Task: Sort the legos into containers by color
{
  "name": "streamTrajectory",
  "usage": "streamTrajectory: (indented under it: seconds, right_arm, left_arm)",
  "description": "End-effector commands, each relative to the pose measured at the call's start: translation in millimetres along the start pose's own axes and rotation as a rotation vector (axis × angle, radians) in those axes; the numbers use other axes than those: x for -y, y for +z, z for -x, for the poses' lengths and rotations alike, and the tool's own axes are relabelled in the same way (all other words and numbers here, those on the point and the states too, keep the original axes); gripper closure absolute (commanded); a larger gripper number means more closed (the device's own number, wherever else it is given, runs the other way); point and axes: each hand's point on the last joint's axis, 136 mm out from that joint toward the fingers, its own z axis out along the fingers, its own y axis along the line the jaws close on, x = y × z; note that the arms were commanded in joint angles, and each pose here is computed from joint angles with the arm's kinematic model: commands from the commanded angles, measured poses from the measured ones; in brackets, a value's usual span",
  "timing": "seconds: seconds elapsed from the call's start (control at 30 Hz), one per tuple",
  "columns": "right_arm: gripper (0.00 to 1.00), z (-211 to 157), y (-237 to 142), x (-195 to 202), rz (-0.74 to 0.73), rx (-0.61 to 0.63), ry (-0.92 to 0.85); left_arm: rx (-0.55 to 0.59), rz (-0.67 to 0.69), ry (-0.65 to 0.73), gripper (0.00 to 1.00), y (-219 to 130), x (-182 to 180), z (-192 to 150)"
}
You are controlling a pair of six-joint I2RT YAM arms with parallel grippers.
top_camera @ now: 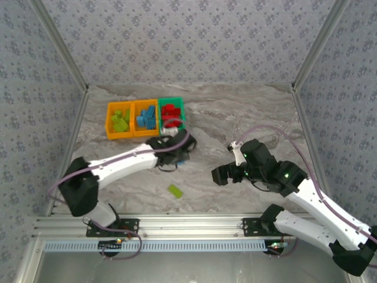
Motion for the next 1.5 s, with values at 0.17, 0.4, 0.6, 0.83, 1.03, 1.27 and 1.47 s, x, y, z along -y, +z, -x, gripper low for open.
streamTrajectory:
  seconds: [0.17, 0.4, 0.6, 0.83, 1.03, 1.27, 1.47]
  right_arm:
    - [0.0, 7.6, -1.2, -0.6, -0.01, 0.024, 0.032]
    - [0.0, 3.4, -9.0, 1.9, -0.025, 0.021, 0.044]
    - [0.0, -0.6, -14.4, 5.3, -0.036, 0.034, 0.06]
    - [0.0, 3.3, -11.3, 4.3, -0.032, 0.046, 0.067]
    - [0.0, 9.3, -1.7, 3.3, -0.035, 0.047, 0.07]
    - [0.0, 16.2, 7.6, 6.5, -0.058, 0.055, 0.064]
    - [0.0, 22.8, 19.5, 11.9, -0.098, 0.04, 0.051]
  left_arm:
    - [0.236, 0.099, 0.105, 0.84, 24.7, -46.6, 157.3]
    - [0.17, 0.212, 0.033, 0.81, 89.5, -93.5, 218.1]
    - [0.146, 0.198, -0.002, 0.53, 110.9, -111.7, 231.7]
    - [0.209, 0.084, 0.006, 0.4, 50.2, -91.1, 235.0]
    - [0.275, -0.061, 0.028, 0.4, -46.5, -55.1, 176.1]
    - [0.138, -0.176, -0.01, 0.42, -86.1, -40.9, 20.8]
    - [-0.118, -0.141, -0.149, 0.39, -66.1, -37.0, -102.9]
